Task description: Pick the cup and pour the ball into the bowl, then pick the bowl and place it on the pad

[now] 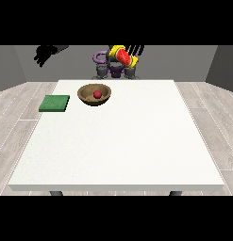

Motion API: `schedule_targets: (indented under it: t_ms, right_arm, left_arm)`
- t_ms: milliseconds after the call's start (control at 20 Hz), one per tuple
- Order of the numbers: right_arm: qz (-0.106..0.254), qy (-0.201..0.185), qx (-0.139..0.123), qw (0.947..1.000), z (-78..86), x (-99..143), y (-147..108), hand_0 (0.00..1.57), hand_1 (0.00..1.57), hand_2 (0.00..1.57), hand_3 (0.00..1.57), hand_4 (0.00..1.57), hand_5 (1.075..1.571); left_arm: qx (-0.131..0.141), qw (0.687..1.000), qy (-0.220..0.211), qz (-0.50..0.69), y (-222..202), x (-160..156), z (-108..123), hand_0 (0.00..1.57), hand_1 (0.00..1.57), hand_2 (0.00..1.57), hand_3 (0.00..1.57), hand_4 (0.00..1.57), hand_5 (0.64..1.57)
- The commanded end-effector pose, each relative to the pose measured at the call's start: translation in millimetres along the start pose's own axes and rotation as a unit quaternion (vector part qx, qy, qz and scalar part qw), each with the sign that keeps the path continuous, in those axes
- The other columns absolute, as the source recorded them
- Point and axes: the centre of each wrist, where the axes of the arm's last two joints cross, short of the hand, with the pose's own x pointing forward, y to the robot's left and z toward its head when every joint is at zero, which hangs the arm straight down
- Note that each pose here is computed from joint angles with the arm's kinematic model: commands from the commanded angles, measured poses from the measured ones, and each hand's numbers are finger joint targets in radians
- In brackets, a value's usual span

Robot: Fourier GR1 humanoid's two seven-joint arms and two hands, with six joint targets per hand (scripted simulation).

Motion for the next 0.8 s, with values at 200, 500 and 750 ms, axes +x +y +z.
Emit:
schedule_targets:
  t_ms: [200, 500, 750]
  right_arm:
    - [-0.011, 0.021, -0.028, 0.9993, 4.4, -30, 26, 0.0, 0.0, 0.0, 0.0, 0.77, 1.556]
    - [-0.029, 0.017, -0.066, 0.9973, 16.4, -68, 56, 0.0, 0.0, 0.0, 0.0, 0.73, 1.566]
    - [-0.054, -0.006, -0.052, 0.9972, 6.4, -80, 72, 0.0, 0.0, 0.0, 0.0, 0.74, 1.567]
  left_arm:
    - [0.034, 0.917, 0.043, 0.394, 83, -58, -19, 0.0, 0.0, 0.0, 0.0, 1.07, 1.571]
    - [-0.001, 0.87, -0.016, 0.494, 135, -135, -16, 0.0, 0.0, 0.0, 0.0, 1.05, 1.563]
    - [0.002, 0.864, -0.03, 0.503, 190, -170, -14, 0.0, 0.0, 0.0, 0.0, 1.05, 1.555]
